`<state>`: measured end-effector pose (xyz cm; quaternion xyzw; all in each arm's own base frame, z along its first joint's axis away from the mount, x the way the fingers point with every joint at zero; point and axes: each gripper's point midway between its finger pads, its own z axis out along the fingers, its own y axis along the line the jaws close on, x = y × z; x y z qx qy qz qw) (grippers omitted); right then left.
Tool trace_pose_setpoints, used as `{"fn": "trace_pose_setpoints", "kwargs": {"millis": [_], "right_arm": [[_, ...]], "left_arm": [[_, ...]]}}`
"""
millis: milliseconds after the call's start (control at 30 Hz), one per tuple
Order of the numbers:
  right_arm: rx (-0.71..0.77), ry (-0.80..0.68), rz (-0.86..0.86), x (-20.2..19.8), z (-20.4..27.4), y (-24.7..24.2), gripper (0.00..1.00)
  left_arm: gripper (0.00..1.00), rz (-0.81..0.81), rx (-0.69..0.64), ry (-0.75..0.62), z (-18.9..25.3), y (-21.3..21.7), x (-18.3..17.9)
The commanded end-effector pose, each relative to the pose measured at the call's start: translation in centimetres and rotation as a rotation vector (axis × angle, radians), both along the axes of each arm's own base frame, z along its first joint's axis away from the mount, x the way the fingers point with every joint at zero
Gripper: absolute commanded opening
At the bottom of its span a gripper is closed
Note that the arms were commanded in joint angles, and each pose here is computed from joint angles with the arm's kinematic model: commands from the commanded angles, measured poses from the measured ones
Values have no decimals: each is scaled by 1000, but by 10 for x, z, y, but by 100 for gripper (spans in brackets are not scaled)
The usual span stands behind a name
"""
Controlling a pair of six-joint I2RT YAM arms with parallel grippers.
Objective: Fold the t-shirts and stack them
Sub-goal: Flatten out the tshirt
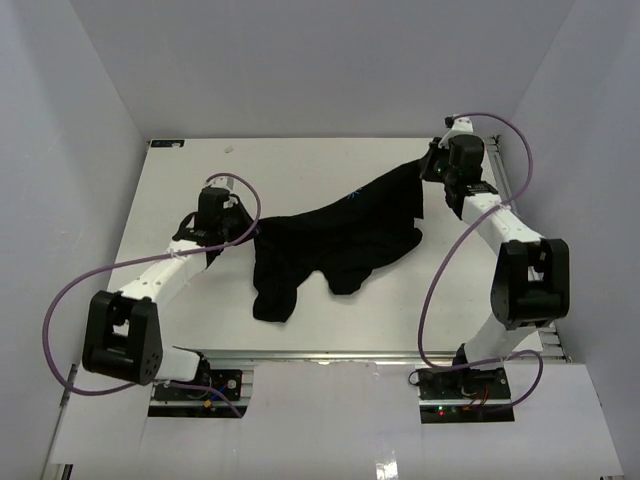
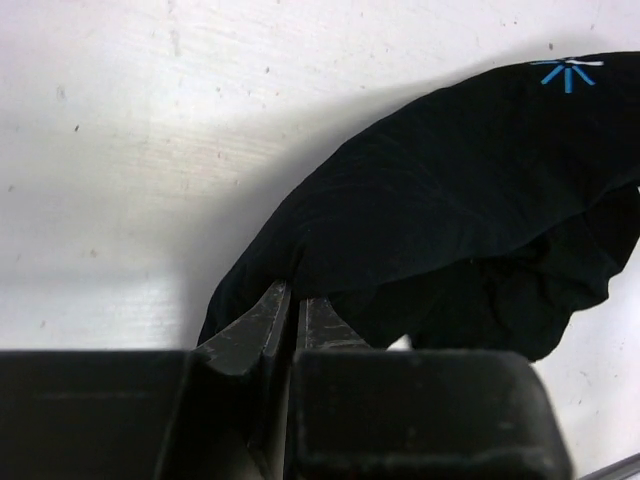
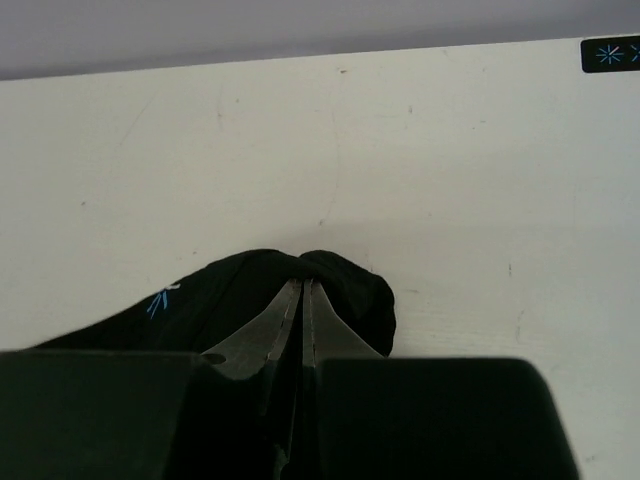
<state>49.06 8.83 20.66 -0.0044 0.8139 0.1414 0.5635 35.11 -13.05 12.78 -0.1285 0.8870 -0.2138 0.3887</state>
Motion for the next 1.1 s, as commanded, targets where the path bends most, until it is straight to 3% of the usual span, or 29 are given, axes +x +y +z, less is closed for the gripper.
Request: {"fn": "trace_pose_setpoints", "kwargs": {"millis": [0, 200, 233, 267, 367, 533, 633, 767, 1067], "right_arm": [[77, -157, -58, 43, 49, 0, 6], [171, -100, -7, 90, 20, 23, 6], [180, -75, -4, 97, 7, 26, 6], [194, -70, 8, 100, 4, 29, 6], [228, -61, 9, 116, -2, 33, 6], [260, -56, 15, 130, -6, 36, 6], [273, -48, 38, 128, -7, 40, 6], [276, -69, 163, 114, -6, 55, 6], [275, -76, 300, 99, -7, 66, 6]], "left_arm": [[18, -38, -99, -82, 32, -9, 31], [42, 27, -141, 15, 0, 4, 59], [48, 36, -146, 26, -2, 5, 61], [61, 47, -147, 39, -6, 8, 64], [78, 98, -148, 51, -5, 21, 71], [82, 75, -139, -21, 28, 30, 77], [82, -23, -124, -71, 55, 14, 71], [82, -197, -10, -126, 77, -30, 52], [74, -206, 322, 21, 25, -54, 50]]}}
